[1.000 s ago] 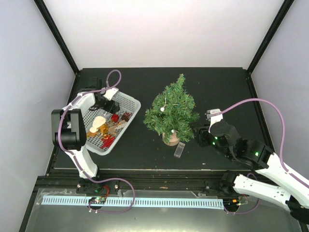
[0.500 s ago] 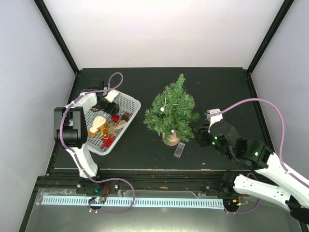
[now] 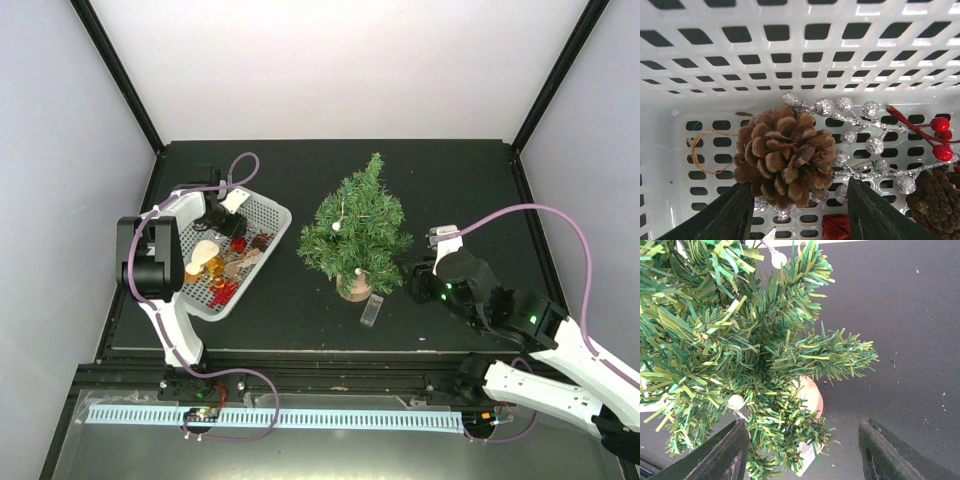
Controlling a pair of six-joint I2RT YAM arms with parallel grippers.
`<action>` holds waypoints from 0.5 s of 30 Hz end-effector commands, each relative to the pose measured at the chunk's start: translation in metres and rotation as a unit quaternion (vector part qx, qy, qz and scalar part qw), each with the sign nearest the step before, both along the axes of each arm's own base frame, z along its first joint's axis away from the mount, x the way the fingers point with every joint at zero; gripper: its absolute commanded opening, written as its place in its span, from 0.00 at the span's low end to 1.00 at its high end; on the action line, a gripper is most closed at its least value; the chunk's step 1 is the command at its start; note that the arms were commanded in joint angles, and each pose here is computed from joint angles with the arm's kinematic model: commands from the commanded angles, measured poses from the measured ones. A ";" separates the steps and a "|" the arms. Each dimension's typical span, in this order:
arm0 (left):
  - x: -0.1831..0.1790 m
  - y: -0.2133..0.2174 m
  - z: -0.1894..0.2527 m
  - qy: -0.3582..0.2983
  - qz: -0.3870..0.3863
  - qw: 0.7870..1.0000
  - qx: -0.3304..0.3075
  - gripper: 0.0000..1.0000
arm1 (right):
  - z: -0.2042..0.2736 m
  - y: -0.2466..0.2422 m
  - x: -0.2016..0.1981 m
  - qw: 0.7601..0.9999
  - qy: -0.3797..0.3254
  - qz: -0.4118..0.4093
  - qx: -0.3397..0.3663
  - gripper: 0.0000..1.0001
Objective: Decorate the small christmas tree
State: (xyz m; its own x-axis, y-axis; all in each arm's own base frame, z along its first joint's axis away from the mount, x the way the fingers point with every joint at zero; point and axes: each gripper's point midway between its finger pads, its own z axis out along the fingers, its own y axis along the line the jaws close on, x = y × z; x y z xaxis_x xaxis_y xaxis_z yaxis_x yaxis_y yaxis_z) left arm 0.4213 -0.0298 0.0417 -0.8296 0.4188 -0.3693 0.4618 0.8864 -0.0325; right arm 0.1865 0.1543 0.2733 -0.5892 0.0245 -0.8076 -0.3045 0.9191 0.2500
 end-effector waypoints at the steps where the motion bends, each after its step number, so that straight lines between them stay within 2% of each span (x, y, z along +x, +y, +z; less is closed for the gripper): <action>1: 0.009 -0.002 0.010 -0.012 -0.002 1.000 0.000 0.51 | 0.000 0.002 0.000 1.000 -0.002 -0.003 0.012 0.61; 11: 0.010 0.002 0.050 -0.061 0.000 0.998 -0.001 0.40 | -0.001 0.002 0.000 1.000 -0.001 -0.002 0.012 0.61; 13: 0.009 0.005 0.058 -0.070 0.004 0.998 -0.002 0.28 | -0.001 0.001 -0.001 1.000 -0.001 -0.002 0.012 0.61; 15: 0.007 0.006 0.063 -0.074 0.005 0.997 -0.002 0.25 | -0.001 0.001 -0.001 1.000 -0.001 -0.002 0.013 0.61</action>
State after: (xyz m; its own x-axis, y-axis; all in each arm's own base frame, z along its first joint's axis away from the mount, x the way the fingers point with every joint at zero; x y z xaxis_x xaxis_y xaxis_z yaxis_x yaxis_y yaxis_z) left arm 0.4260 -0.0278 0.0759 -0.7971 0.4150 -0.4386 0.4595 0.8882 0.0052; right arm 0.1866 0.1545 0.2703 -0.5924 0.0235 -0.8053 -0.3025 0.9200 0.2493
